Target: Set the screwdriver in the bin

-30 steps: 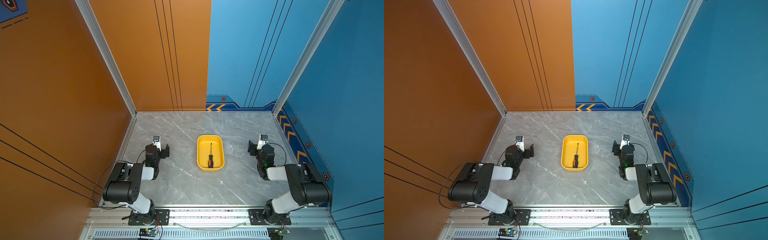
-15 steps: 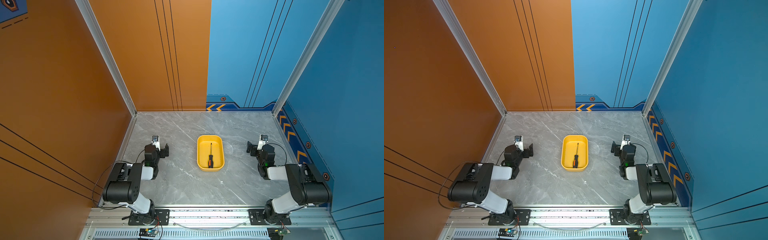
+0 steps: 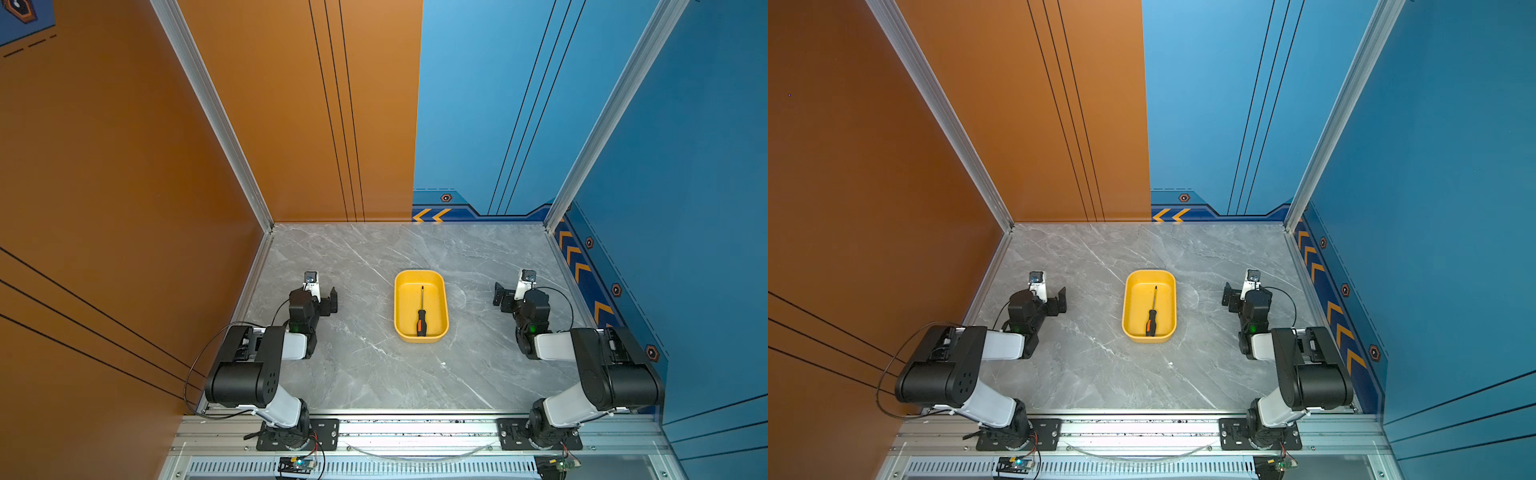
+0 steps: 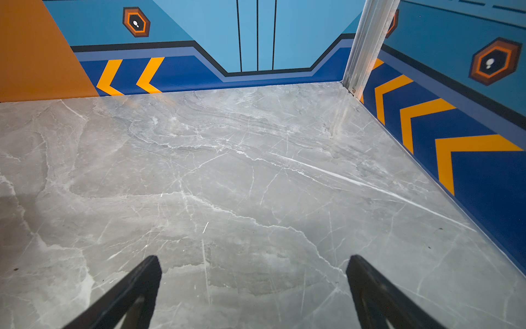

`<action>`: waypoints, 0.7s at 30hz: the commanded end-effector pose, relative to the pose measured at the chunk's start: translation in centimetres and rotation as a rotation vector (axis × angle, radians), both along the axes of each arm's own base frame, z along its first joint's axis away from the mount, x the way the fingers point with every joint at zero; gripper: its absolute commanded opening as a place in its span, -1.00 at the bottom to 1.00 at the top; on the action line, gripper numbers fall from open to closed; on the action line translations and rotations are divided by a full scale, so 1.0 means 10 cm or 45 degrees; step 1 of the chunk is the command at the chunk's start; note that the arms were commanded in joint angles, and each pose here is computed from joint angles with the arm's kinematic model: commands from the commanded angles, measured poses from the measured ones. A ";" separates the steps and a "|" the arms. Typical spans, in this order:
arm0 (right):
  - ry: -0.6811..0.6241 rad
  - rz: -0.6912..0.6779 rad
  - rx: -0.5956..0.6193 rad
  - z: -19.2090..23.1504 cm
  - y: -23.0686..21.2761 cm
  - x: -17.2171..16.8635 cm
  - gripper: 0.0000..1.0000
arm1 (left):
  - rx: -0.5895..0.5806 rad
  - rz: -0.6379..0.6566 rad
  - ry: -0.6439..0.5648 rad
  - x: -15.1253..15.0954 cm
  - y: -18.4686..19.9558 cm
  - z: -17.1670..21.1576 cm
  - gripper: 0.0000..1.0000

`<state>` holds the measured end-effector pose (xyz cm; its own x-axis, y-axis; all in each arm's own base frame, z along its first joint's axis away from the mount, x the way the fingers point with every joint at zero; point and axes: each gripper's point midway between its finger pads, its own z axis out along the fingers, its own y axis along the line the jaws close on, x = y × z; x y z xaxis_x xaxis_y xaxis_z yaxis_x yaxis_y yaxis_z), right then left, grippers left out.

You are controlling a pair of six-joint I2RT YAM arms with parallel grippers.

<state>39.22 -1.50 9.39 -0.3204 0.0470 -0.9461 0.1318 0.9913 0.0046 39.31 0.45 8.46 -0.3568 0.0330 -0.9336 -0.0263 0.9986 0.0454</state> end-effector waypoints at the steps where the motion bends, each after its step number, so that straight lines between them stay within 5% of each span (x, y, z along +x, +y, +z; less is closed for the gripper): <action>1: 0.012 -0.007 0.001 -0.01 -0.01 0.02 0.99 | -0.024 -0.002 -0.019 0.04 0.00 0.05 0.96; 21: 0.014 -0.006 0.001 -0.02 0.00 0.02 0.99 | -0.022 -0.004 -0.019 0.04 -0.01 0.05 0.96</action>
<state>39.22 -1.50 9.39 -0.3204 0.0470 -0.9461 0.1318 0.9913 0.0046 39.31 0.43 8.46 -0.3567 0.0332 -0.9336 -0.0259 0.9986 0.0454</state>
